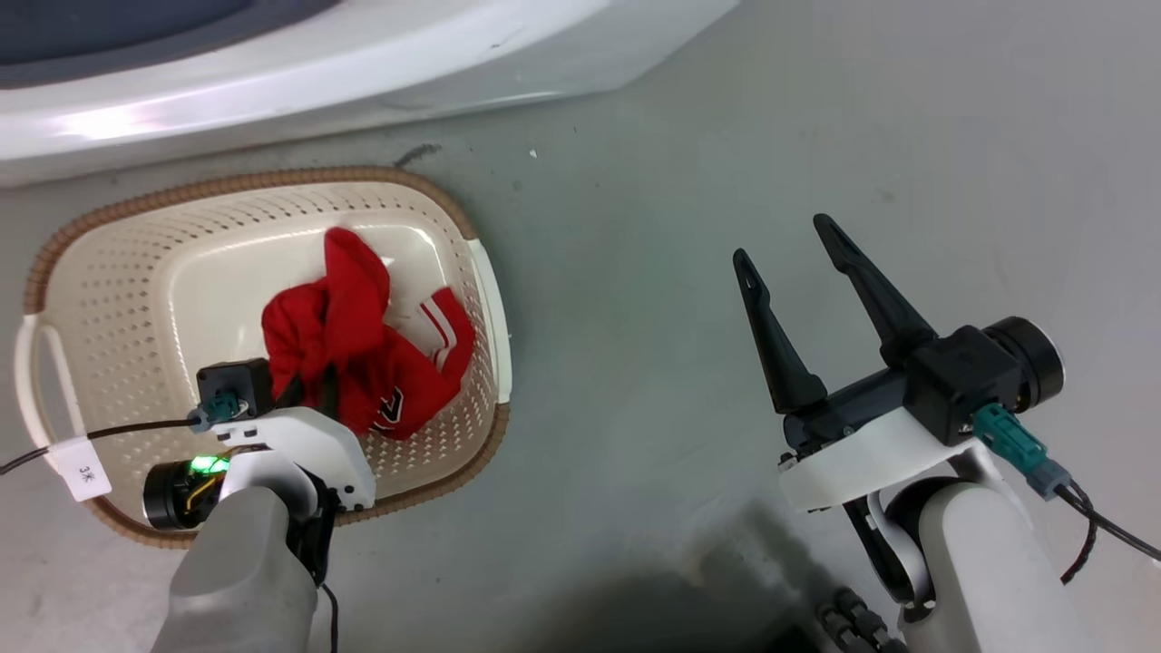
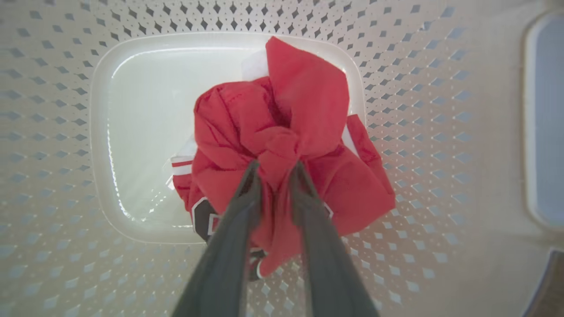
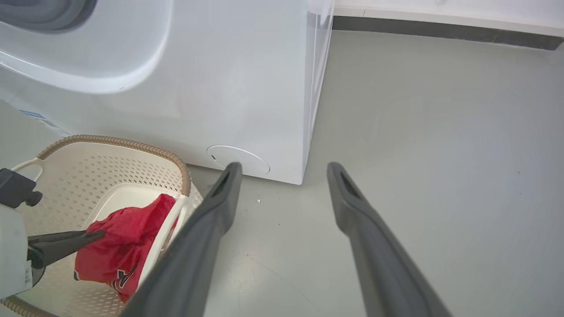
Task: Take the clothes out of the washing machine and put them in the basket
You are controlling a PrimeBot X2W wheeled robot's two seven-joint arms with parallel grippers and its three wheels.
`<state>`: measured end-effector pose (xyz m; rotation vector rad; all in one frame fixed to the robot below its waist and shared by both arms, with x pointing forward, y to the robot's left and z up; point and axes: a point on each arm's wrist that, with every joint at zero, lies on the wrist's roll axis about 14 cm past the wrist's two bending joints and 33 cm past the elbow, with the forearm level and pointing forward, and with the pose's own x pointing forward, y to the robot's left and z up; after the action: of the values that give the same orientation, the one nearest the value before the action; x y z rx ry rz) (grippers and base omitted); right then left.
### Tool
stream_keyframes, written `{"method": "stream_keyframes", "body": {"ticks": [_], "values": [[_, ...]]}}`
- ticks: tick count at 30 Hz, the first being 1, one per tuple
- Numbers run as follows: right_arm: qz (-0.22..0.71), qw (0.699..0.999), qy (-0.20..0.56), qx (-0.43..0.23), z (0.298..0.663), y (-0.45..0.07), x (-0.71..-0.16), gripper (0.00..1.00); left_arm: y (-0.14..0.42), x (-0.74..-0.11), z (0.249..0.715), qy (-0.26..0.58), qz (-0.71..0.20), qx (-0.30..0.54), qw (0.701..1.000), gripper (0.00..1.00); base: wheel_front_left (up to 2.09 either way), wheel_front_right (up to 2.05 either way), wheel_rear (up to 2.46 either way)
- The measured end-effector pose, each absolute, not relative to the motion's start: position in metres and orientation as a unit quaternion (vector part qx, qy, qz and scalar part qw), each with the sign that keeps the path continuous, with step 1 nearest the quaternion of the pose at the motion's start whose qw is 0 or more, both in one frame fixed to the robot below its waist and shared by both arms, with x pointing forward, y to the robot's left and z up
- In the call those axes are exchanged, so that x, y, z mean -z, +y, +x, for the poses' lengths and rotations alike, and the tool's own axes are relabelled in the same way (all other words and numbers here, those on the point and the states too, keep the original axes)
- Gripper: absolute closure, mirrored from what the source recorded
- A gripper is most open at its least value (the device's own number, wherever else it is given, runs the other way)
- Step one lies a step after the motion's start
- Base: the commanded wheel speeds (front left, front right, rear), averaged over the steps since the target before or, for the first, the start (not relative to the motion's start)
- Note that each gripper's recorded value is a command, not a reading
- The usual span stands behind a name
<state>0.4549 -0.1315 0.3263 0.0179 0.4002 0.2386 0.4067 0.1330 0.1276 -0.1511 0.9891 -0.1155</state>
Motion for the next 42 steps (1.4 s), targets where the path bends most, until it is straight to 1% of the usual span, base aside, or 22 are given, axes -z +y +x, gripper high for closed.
{"method": "stream_keyframes", "body": {"ticks": [6, 15, 26, 34, 37, 42], "values": [[0.008, 0.977, 0.171, -0.124, 0.455, -0.127, -0.353, 0.00, 0.135, -0.158, 0.398, 0.457, -0.097, 0.034, 0.883, 0.00, 0.00, 0.00, 0.00], [0.002, 0.986, 0.112, -0.123, 0.443, -0.125, -0.412, 0.00, 0.141, -0.222, 0.390, 0.397, -0.105, 0.028, 0.911, 0.00, 0.00, 0.00, 0.00], [-0.004, 0.987, 0.073, -0.142, 0.427, -0.109, -0.457, 0.00, 0.167, -0.297, 0.389, 0.291, -0.108, -0.005, 0.951, 0.00, 0.00, 0.00, 0.00], [-0.004, 0.985, 0.051, -0.165, 0.427, -0.092, -0.476, 0.00, 0.176, -0.361, 0.416, 0.180, -0.098, -0.004, 0.979, 0.00, 0.00, 0.00, 0.00], [-0.004, 0.984, 0.049, -0.169, 0.427, -0.089, -0.479, 0.00, 0.174, -0.382, 0.428, 0.145, -0.090, 0.003, 0.985, 0.00, 0.00, 0.00, 0.00], [-0.005, 0.984, 0.051, -0.173, 0.426, -0.087, -0.478, 0.00, 0.163, -0.416, 0.460, 0.091, -0.071, 0.030, 0.993, 0.00, 0.00, 0.00, 0.00]]}}
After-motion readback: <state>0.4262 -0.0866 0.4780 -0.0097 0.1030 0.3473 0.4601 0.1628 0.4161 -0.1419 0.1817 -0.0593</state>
